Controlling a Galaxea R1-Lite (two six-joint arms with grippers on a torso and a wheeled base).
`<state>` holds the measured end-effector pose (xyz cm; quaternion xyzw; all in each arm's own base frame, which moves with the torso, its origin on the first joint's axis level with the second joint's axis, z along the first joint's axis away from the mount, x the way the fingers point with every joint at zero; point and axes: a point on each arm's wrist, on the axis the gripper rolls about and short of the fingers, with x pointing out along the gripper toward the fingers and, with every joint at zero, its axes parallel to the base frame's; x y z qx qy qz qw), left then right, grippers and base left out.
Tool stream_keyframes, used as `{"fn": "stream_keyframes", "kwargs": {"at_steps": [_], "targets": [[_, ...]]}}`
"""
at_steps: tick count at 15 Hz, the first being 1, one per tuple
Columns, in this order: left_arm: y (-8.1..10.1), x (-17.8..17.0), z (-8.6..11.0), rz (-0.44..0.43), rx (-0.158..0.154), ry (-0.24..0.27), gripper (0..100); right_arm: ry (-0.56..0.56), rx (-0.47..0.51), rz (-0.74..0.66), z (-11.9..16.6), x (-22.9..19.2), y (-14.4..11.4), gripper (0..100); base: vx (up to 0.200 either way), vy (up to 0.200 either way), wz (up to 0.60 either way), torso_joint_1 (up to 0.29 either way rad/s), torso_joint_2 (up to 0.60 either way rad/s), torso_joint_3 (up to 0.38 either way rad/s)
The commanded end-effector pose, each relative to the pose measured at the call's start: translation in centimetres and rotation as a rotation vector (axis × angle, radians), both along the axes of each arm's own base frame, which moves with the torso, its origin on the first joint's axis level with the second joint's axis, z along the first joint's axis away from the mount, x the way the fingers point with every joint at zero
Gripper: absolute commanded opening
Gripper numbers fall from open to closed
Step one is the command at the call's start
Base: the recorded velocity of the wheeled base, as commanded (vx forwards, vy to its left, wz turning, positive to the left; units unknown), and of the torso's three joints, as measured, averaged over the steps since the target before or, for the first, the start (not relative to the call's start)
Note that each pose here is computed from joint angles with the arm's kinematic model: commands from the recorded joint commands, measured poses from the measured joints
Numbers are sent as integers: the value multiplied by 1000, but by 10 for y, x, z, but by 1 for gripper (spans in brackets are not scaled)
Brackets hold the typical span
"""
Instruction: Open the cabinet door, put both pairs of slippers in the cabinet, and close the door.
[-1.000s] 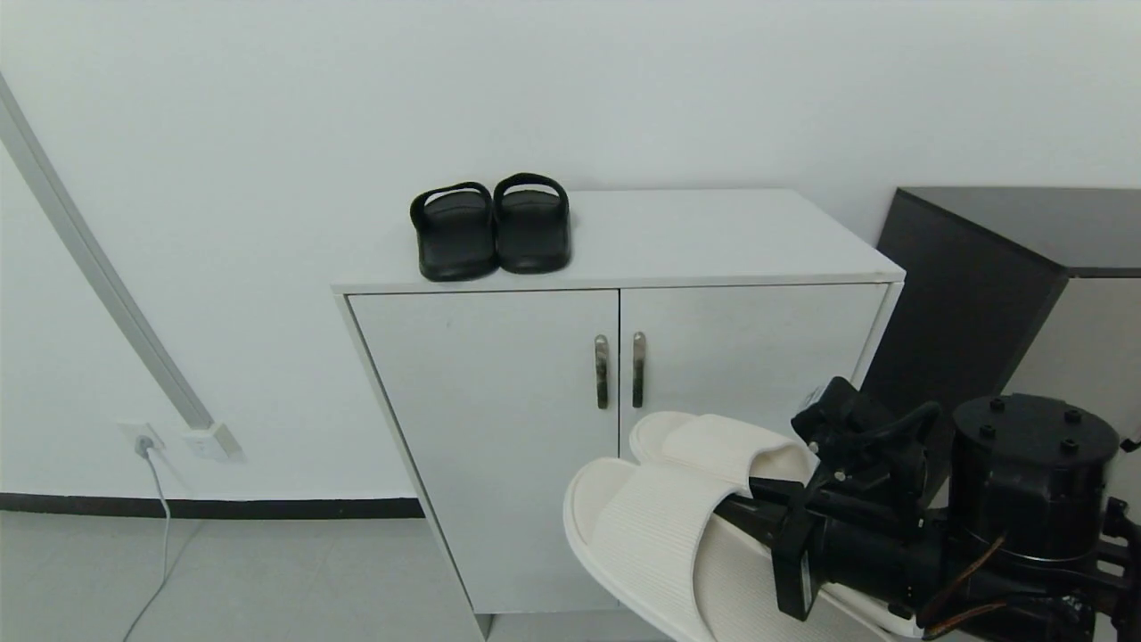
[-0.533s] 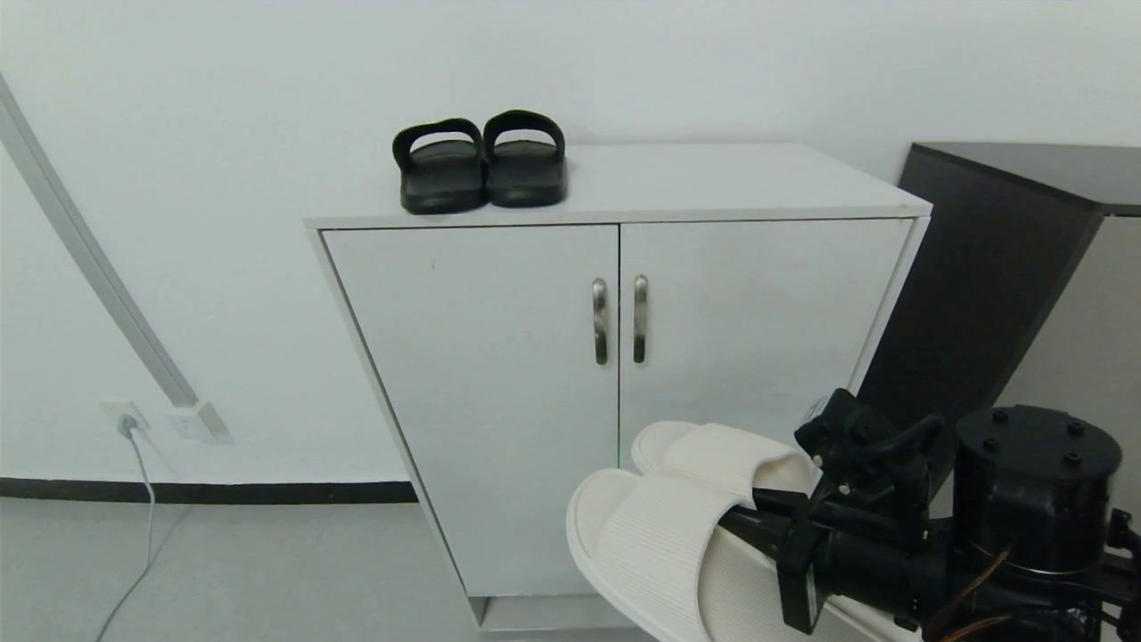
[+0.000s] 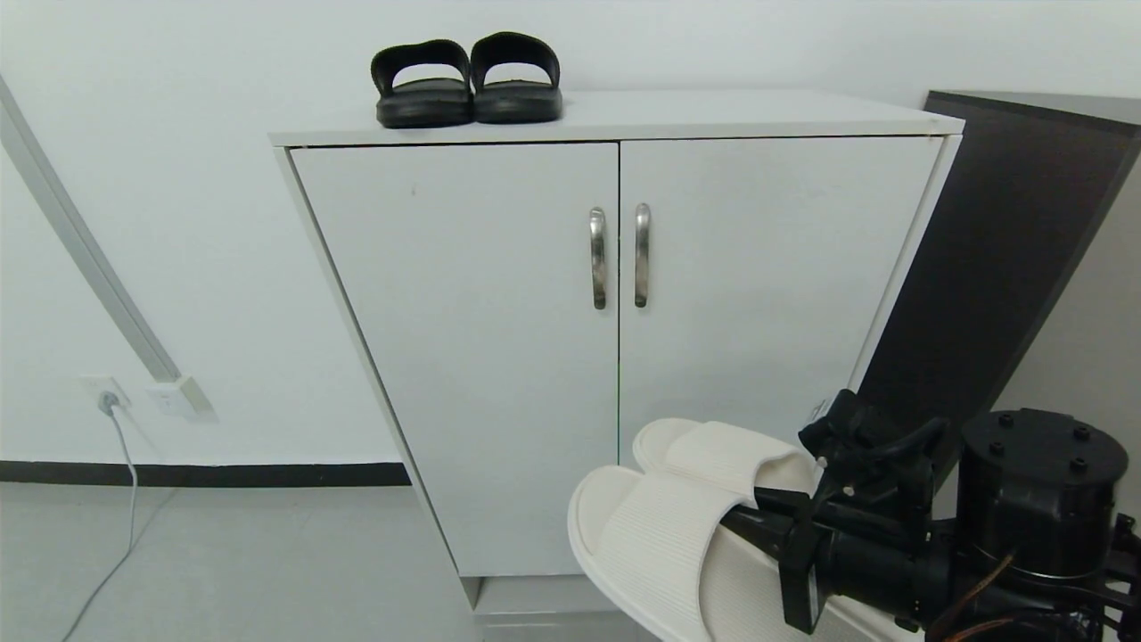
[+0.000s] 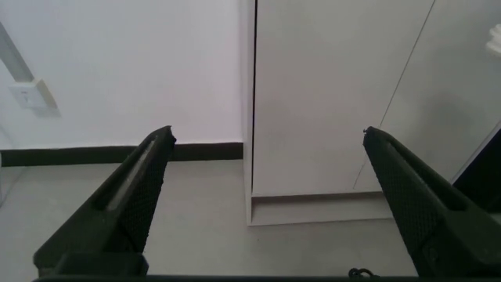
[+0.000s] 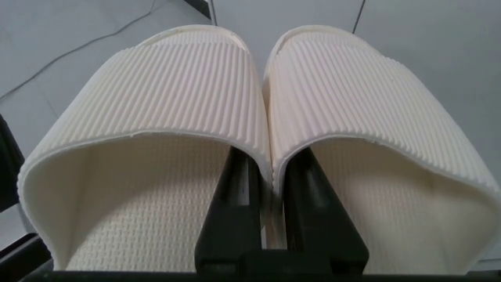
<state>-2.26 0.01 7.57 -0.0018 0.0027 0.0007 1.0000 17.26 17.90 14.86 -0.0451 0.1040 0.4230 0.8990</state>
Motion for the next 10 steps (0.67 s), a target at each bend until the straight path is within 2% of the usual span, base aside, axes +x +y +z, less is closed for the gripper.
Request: {"fn": "stream_keyframes", "kwargs": {"at_steps": [1, 3, 5, 6, 7, 8, 9, 10], "targets": [[0, 0, 0, 5, 7, 2, 100, -1, 0, 1, 0, 0, 0, 0, 0, 0, 0, 2, 144, 139], [1, 0, 2, 37, 33, -5, 100, -2, 0, 1, 0, 0, 0, 0, 0, 0, 0, -1, 43, 40], [1, -1, 6, 34, 33, -12, 100, 1, 0, 2, 0, 0, 0, 0, 0, 0, 0, 0, 0, 0], [1, -4, 37, 26, -19, -55, 100, 3, -3, 2, -1, 0, 0, 0, 0, 0, 0, 0, 0, 0], [1, -1, 68, -8, -123, -65, 100, 5, -5, 2, -2, 1, 1, 0, 0, 0, 0, 0, 0, 0], [0, 9, 86, -75, -159, -21, 100, 5, -7, 3, -2, 1, 1, 0, 0, 0, 0, 0, 0, 0], [-2, 24, 97, -150, -159, 40, 100, 5, -7, 1, -2, 1, 1, 0, 0, 0, 0, 0, 0, 0], [-5, 39, 105, -229, -157, 76, 100, 3, -6, 0, -2, 1, 1, 0, 0, 0, 0, 0, 0, 0]]}}
